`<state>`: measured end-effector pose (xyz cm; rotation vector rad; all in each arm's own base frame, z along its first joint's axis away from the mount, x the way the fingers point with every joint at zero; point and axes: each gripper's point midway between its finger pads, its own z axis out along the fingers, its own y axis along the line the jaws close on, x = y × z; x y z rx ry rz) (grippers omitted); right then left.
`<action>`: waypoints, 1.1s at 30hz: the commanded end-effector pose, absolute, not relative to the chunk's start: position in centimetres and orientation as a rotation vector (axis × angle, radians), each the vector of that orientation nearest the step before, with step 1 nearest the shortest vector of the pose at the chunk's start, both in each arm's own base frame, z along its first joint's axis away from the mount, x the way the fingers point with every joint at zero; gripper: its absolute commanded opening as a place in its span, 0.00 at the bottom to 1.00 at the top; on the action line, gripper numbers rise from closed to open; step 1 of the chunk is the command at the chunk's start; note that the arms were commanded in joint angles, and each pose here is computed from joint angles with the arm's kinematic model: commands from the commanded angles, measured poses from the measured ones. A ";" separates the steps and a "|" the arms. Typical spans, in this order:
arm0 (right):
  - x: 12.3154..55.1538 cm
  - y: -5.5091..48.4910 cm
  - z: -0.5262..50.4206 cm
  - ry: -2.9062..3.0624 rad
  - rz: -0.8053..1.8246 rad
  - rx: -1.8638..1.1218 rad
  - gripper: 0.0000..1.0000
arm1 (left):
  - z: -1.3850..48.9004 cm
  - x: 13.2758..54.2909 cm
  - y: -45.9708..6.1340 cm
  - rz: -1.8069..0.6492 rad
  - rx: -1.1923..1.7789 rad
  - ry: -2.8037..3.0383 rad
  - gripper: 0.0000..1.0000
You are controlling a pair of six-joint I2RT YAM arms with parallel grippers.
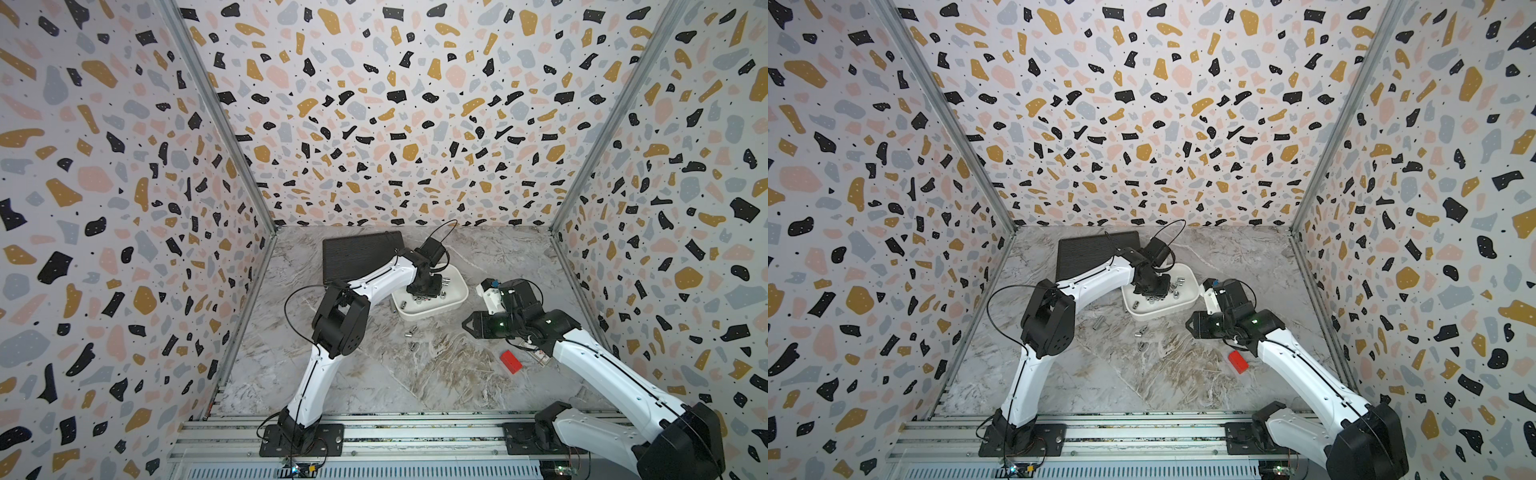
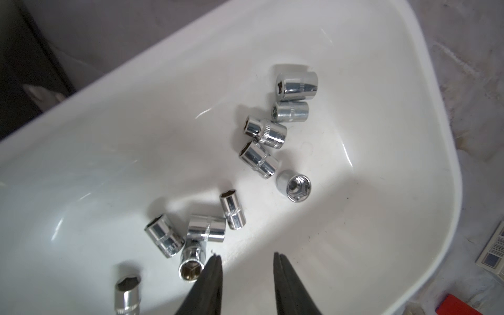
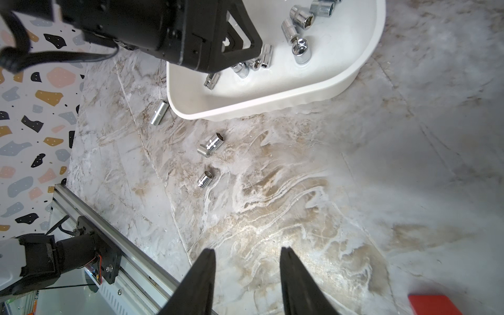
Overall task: Put the socket on the desktop into the storage box
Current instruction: Place the socket head in the storage box.
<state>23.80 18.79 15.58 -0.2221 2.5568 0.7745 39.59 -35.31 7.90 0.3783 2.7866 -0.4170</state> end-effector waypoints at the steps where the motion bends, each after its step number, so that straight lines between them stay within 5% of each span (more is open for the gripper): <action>1: 23.9 18.8 16.4 2.545 0.780 -0.216 0.44 | 11.5 39.7 -34.8 -0.446 0.384 2.705 0.37; 33: 23.0 21.1 17.2 2.572 0.923 -0.402 0.45 | 14.0 28.5 -26.4 -0.547 0.397 2.650 0.42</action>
